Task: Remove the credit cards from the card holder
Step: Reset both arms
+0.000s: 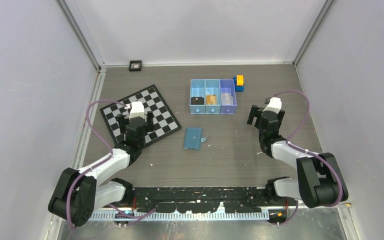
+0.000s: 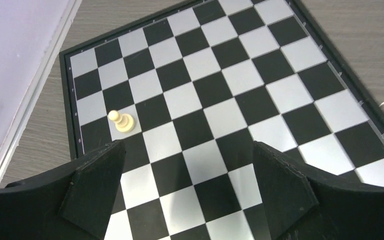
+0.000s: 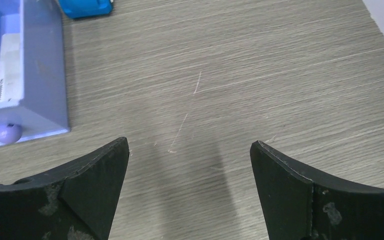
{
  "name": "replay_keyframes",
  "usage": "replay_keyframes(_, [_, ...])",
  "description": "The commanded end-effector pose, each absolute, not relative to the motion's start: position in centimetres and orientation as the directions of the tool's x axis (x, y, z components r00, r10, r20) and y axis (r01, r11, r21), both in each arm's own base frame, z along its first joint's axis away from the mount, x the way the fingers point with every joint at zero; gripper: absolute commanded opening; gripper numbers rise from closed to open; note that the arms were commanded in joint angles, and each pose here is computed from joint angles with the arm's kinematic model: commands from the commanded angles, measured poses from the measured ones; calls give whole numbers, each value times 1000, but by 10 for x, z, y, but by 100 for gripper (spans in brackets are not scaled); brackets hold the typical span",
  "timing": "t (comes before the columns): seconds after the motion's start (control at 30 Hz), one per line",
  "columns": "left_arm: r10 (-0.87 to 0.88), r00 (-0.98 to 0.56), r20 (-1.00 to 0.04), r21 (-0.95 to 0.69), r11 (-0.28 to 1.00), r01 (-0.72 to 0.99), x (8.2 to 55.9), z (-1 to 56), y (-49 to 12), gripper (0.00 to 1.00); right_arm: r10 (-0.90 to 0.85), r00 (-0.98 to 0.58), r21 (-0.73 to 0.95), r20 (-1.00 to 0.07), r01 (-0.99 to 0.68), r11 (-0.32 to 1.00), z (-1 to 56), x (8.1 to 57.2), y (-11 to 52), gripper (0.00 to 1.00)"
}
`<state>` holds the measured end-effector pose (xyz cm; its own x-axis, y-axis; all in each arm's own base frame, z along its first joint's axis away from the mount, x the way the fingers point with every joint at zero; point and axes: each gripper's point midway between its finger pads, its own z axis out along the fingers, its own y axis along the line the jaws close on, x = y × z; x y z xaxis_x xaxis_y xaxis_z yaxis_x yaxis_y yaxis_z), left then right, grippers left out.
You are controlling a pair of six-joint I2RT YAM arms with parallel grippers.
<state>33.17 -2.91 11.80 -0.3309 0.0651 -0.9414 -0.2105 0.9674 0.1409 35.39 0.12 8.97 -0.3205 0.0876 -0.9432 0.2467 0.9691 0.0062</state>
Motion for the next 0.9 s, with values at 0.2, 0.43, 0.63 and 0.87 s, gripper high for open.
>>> replay_keyframes(0.2, [42,-170,-984,85,965,-250,352,113,-12,100,76,-90,52,-993,244,968,118,365,-22,82])
replay_keyframes(0.43, [93,-259,-961,156,960,-234,372,101,-4,95,108,-171,45,-979,337,941,83,384,-36,77])
replay_keyframes(0.63, [151,-259,-954,201,963,-179,378,101,-10,92,138,-150,72,-979,378,923,75,378,-46,71])
replay_keyframes(0.87, [108,-164,-980,134,979,-154,379,88,-3,91,136,-161,65,-978,383,922,74,380,-47,93])
